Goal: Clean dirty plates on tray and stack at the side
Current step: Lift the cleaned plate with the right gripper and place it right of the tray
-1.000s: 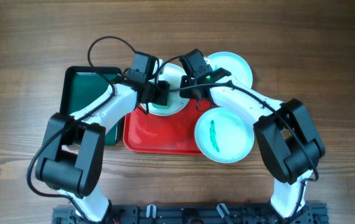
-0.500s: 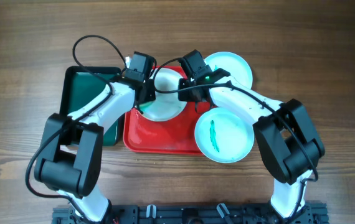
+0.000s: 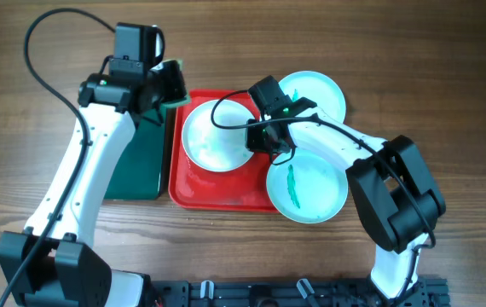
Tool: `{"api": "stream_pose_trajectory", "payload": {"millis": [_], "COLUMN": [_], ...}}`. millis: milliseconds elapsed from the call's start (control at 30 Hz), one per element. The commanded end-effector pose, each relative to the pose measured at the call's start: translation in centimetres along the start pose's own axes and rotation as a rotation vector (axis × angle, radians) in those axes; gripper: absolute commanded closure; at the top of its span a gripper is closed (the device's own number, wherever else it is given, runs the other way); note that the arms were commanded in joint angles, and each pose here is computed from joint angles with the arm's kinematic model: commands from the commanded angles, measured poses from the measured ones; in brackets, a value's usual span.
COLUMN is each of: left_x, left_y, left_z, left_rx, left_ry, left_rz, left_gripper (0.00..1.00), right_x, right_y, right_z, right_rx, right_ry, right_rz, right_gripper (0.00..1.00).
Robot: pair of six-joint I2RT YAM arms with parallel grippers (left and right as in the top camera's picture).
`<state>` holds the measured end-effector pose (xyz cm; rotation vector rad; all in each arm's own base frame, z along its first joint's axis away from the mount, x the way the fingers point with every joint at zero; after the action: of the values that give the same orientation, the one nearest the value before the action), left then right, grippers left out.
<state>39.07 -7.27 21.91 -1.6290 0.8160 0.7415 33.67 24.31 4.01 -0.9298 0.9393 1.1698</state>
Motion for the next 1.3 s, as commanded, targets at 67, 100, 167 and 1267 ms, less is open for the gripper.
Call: {"api": "stream_pose_trajectory", "payload": {"millis": [67, 100, 167, 1267], "left_x": [0.4, 0.4, 0.4, 2.6], "left_y": [0.9, 0.9, 1.1, 1.8], "left_z": [1.2, 1.2, 1.2, 4.6], "left_rx": [0.001, 0.001, 0.001, -0.175], "left_ry": [-0.031, -0.033, -0.035, -0.113], "left_rz": [0.053, 0.057, 0.063, 0.134], "left_gripper": [0.96, 0.96, 0.96, 0.96], "right_x": [0.3, 0.2, -0.3, -22.5], "right_y": [-0.1, -0.3, -0.7, 3.1], "right_z": [0.1, 0.3, 0.6, 7.0], "right_rx": [0.008, -0.012, -0.055, -0.448], "right_ry": [-0.028, -0.034, -0.037, 0.922], "right_rz": [-0.018, -0.025, -0.034, -1.249], "right_gripper": [0.96, 0.96, 0.96, 0.96]}}
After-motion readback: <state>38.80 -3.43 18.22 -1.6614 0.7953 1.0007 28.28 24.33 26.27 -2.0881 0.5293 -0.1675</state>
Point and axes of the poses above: each gripper's point midway between its finger pads, its own x axis out along the fingers, its own z axis along the line the jaws close on, y = z × x, the point moved 4 cm from there along -x, back along the fingers, and after that the axes turned 5 degrees about x, right-handed, at the moved point
